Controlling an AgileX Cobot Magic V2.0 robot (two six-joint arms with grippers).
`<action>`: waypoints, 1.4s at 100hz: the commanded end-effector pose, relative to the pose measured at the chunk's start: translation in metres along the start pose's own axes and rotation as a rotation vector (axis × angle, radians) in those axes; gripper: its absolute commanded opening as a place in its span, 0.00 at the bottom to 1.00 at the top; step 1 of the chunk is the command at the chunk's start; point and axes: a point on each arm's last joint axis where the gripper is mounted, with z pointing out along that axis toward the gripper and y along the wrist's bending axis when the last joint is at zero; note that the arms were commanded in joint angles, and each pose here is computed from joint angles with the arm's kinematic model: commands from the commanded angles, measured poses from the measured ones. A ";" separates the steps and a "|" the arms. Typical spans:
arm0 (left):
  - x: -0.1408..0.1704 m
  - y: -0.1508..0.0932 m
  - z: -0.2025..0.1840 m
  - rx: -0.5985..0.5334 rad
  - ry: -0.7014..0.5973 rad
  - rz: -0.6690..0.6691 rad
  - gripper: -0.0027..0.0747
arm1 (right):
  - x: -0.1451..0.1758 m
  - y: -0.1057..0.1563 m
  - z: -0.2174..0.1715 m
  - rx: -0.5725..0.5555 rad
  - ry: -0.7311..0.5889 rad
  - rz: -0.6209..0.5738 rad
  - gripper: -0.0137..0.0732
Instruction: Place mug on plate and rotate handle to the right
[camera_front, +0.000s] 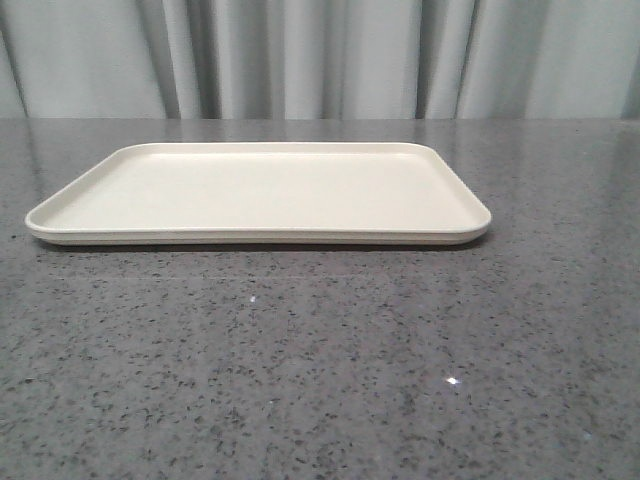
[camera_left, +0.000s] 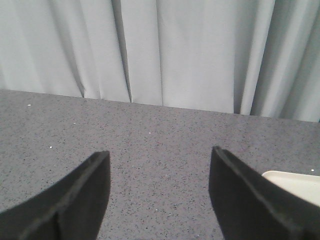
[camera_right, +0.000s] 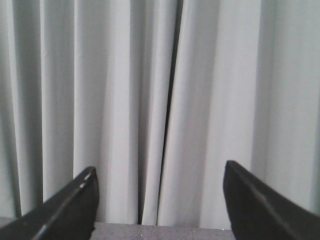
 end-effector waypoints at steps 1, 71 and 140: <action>-0.014 -0.001 -0.003 0.008 -0.084 0.017 0.59 | -0.013 -0.003 0.002 0.040 -0.062 -0.005 0.77; -0.030 0.002 0.035 -0.139 0.362 0.133 0.51 | -0.033 0.003 0.038 -0.016 0.013 -0.091 0.77; 0.018 -0.003 0.052 -0.065 0.707 0.173 0.51 | -0.026 0.002 0.047 -0.015 0.051 -0.090 0.77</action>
